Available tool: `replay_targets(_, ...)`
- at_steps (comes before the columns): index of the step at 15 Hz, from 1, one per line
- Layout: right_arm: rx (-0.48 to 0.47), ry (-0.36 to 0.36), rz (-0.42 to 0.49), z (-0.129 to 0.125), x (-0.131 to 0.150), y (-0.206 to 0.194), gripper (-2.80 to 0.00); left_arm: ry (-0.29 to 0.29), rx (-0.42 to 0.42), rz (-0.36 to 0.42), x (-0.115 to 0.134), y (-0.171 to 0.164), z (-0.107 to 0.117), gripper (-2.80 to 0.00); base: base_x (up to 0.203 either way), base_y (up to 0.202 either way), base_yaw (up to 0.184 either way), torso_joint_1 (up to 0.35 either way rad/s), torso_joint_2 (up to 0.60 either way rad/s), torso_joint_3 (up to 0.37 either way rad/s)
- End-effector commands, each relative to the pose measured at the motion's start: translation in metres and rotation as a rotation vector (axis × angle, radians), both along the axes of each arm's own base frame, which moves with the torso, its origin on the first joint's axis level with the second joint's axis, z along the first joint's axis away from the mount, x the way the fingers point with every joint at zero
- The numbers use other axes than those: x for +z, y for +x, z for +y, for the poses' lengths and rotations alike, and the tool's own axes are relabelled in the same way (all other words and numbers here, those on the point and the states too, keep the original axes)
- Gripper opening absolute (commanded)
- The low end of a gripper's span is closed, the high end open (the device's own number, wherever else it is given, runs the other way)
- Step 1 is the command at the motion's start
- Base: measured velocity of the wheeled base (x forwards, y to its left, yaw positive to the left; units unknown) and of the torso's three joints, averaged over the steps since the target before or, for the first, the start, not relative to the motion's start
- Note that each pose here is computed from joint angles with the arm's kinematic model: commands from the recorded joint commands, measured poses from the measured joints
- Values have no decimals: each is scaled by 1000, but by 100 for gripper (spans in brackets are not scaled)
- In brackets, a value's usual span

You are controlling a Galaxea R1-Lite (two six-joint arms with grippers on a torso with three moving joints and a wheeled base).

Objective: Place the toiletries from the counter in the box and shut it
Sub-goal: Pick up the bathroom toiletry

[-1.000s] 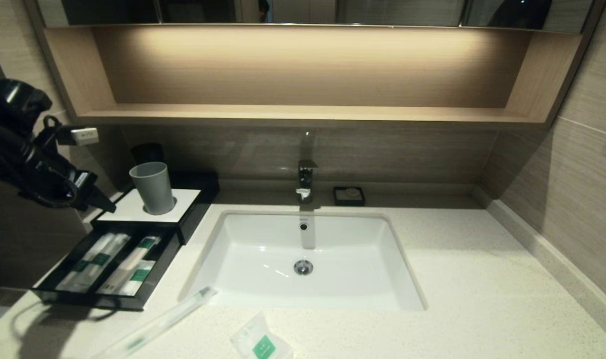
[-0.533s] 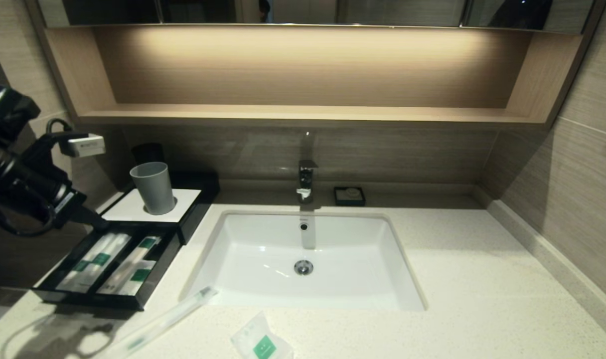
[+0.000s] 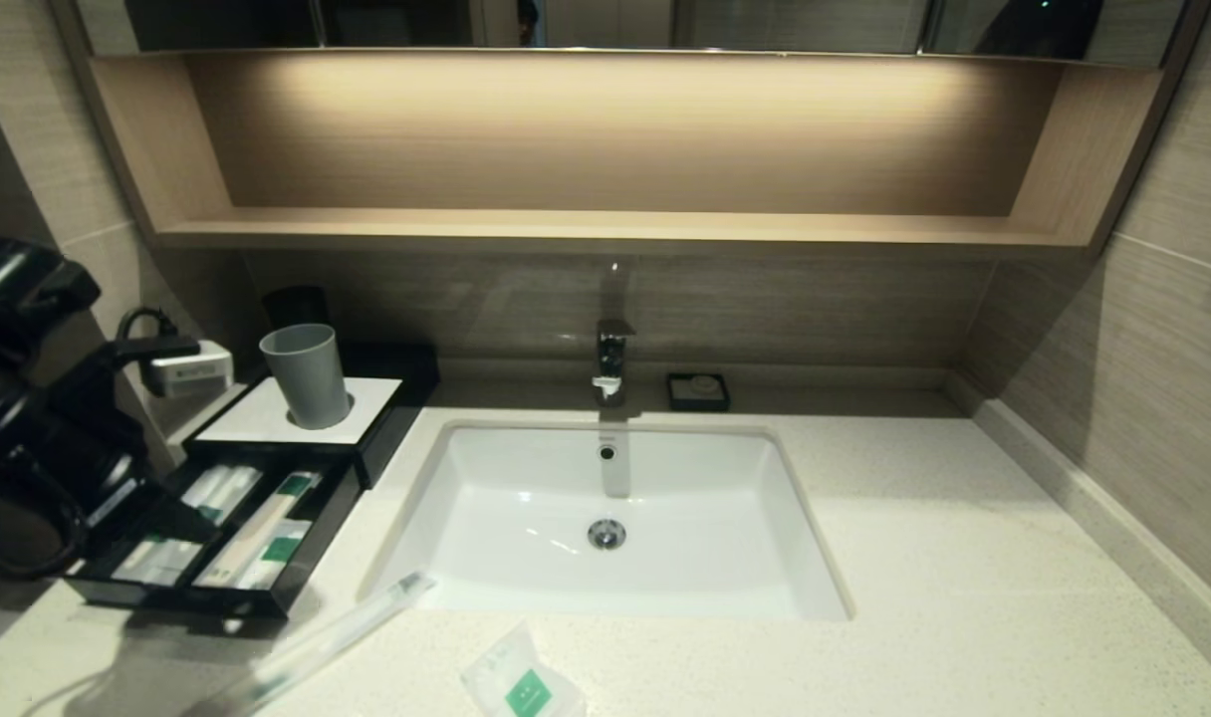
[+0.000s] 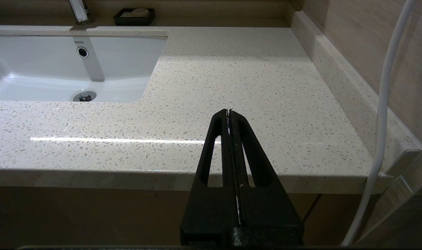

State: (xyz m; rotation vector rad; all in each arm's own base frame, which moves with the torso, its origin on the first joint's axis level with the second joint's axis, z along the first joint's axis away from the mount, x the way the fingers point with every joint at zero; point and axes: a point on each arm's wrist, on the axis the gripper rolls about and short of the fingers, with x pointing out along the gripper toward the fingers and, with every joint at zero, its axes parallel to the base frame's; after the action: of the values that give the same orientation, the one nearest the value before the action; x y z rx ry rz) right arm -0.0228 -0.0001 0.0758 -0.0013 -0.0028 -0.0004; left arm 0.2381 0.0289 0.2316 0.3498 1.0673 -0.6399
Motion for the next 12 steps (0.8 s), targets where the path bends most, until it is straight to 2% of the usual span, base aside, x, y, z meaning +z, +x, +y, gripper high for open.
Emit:
replay_targets(1, 0, 0, 0, 0, 0, 0, -280, -3, -46, 41, -9, -10, -9, -280, 0, 0, 0, 0, 0, 0)
replay_targets(6, 0, 0, 0, 0, 0, 0, -280, 26, -186, 66, -28, -22, -14, -280, 0, 0, 0, 0, 0, 0)
replay_targets(9, 0, 0, 0, 0, 0, 0, -280, 38, -218, 80, -42, -24, -15, -280, 0, 0, 0, 0, 0, 0)
replay_targets(12, 0, 0, 1, 0, 0, 0, -280, 83, -251, 82, -52, -27, -14, -280, 0, 0, 0, 0, 0, 0)
